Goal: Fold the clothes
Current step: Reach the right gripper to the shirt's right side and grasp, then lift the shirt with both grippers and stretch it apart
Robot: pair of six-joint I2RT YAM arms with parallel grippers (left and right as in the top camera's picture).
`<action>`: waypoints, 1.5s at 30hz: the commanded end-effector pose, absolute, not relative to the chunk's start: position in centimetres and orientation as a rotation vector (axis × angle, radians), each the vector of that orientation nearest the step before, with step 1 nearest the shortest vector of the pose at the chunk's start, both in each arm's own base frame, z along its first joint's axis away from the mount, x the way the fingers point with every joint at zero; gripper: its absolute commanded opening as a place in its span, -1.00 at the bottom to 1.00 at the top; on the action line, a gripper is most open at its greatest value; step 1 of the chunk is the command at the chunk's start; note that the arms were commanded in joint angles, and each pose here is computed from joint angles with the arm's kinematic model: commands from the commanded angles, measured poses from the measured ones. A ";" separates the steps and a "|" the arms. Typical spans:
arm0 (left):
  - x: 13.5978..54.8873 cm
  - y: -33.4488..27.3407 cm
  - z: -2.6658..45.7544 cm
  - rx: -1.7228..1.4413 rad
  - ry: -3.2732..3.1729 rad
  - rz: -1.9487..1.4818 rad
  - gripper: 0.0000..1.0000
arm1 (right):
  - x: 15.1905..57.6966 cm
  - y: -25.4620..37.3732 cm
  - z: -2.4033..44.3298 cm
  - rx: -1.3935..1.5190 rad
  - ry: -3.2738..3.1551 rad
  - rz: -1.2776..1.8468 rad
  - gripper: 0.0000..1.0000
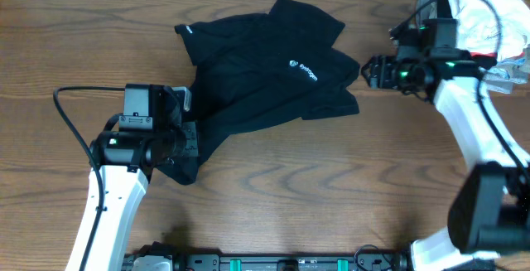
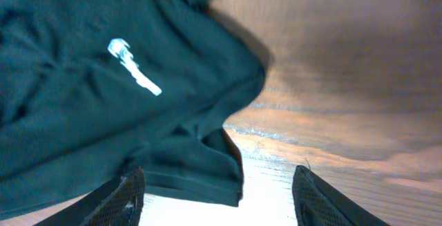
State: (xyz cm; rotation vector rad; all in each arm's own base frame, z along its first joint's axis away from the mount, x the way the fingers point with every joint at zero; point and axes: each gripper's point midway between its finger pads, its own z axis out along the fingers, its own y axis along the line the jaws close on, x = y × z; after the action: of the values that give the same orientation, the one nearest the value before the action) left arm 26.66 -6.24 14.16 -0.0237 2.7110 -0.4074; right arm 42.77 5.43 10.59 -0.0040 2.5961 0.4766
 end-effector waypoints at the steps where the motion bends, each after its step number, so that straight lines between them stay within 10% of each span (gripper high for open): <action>1: 27.5 -6.0 14.6 -0.035 2.694 -0.390 -0.88 | 42.6 6.1 7.0 0.010 2.684 0.444 0.32; 31: 28.0 -4.7 10.4 -0.081 2.841 -0.276 -0.88 | 40.1 8.5 -1.4 -0.089 2.900 0.023 0.04; 45: 28.0 -4.7 9.3 -0.086 2.880 -0.272 -0.88 | 37.2 8.0 -1.7 0.058 3.022 0.009 -0.97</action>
State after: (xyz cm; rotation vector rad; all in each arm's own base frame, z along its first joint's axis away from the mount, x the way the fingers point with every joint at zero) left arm 27.38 -4.95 8.87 -0.0752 2.8966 -0.2904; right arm 38.41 8.37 -0.35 0.0054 2.9695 0.0462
